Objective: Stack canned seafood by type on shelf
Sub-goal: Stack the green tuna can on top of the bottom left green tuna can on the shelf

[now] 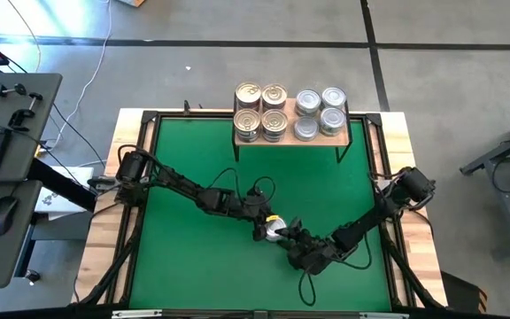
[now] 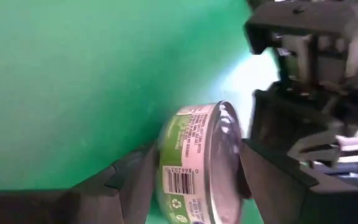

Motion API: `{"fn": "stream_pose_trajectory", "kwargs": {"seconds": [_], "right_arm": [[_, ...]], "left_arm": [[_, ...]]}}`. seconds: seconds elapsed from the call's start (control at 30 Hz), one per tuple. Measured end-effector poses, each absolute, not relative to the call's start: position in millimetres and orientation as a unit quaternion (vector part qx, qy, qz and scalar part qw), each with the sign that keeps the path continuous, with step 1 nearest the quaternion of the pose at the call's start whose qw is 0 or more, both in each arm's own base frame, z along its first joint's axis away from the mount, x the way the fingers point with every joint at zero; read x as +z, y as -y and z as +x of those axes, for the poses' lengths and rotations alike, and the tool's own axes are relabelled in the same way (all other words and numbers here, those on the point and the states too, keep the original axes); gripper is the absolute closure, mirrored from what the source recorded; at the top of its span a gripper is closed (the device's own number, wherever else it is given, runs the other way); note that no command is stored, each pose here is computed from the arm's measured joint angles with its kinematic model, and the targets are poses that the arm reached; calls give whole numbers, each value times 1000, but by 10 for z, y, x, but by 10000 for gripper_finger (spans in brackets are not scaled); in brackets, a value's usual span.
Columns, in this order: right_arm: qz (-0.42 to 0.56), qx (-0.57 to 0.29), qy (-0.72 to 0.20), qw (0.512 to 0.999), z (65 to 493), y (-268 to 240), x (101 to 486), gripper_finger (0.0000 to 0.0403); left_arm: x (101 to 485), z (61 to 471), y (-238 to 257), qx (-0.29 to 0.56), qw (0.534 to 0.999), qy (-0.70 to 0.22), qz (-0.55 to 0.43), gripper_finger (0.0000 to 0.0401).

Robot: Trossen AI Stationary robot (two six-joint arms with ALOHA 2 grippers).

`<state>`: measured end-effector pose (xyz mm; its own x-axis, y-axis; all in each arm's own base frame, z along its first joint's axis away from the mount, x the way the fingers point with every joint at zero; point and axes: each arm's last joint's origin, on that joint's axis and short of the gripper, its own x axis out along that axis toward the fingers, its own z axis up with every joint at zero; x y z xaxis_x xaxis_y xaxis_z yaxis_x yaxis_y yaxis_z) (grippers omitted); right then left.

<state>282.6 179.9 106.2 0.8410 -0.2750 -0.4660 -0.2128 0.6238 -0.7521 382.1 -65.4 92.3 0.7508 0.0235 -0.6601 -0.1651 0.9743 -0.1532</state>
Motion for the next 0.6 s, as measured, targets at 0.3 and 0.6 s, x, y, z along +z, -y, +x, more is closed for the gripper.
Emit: {"fn": "stream_pose_trajectory", "kwargs": {"seconds": [0.3, 0.6], "right_arm": [[-423, 13, -305, 853, 2847, -1822, 1067, 179], [-468, -75, -315, 822, 2875, -1694, 1081, 179]], "left_arm": [[922, 3820, 655, 50, 930, -350, -102, 401], [895, 3800, 646, 54, 926, -360, -100, 401]]}}
